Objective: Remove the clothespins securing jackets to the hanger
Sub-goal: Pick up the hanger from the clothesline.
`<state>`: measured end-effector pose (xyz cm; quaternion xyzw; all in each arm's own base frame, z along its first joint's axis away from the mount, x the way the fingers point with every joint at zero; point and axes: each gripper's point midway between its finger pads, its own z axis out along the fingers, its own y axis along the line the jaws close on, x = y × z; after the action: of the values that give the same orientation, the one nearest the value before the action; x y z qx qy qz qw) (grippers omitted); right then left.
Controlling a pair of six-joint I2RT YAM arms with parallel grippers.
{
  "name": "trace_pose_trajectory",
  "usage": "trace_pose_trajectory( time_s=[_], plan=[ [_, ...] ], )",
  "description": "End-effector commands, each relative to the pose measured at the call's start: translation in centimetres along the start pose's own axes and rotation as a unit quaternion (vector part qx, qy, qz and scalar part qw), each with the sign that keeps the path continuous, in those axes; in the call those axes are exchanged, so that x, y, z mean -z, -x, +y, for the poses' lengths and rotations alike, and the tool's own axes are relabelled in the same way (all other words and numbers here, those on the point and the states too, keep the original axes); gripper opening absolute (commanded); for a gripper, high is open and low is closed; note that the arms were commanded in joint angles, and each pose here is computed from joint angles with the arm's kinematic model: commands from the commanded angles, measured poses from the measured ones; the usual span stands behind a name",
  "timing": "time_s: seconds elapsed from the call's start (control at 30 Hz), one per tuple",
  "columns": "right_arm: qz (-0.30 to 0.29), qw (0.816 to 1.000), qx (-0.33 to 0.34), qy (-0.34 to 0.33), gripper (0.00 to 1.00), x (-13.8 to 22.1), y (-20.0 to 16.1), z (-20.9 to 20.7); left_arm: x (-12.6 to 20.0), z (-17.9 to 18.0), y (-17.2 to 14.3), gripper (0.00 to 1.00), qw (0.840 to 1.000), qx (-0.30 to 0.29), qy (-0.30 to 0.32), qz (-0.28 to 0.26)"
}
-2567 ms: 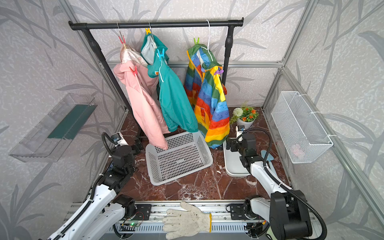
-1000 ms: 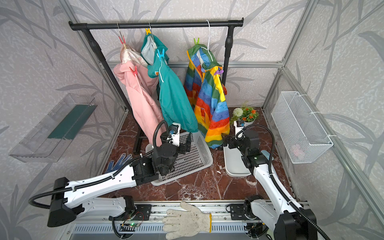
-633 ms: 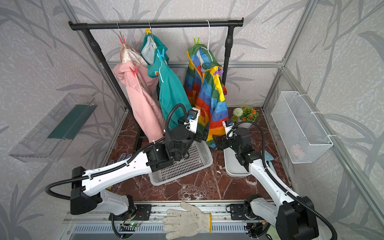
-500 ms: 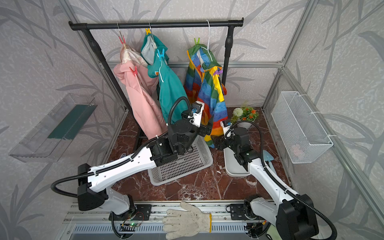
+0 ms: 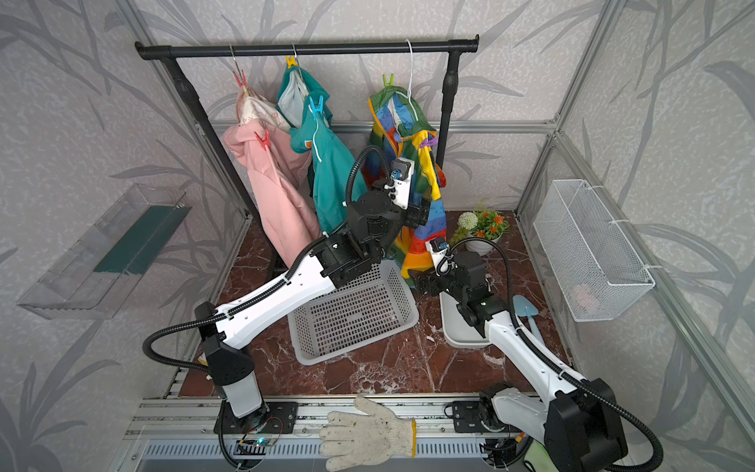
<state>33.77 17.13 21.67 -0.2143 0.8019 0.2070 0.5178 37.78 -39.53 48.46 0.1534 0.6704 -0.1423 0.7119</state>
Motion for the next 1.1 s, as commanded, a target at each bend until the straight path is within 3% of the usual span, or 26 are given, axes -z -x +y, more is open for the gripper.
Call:
trace_pose_trajectory(
  time_s=[0.0,0.23,0.73,1.07],
  plan=[
    [-0.016,1.0,0.013,0.01,0.94,0.4,1.1,0.6,-0.4,-0.2,2.2,0.8,1.0,-0.005,-0.011,-0.019],
    [-0.019,1.0,0.015,-0.001,0.94,0.6,1.3,0.2,-1.4,-1.2,2.7,0.71,0.999,0.006,-0.039,-0.008],
    [-0.013,1.0,0.014,0.019,0.92,-0.5,1.3,1.0,-1.2,-2.8,4.3,0.68,0.996,0.011,-0.087,-0.009],
    [-0.014,1.0,0.016,0.019,0.92,-0.6,1.6,1.3,-2.1,-2.1,4.3,0.58,0.998,0.002,-0.057,0.004]
  ],
)
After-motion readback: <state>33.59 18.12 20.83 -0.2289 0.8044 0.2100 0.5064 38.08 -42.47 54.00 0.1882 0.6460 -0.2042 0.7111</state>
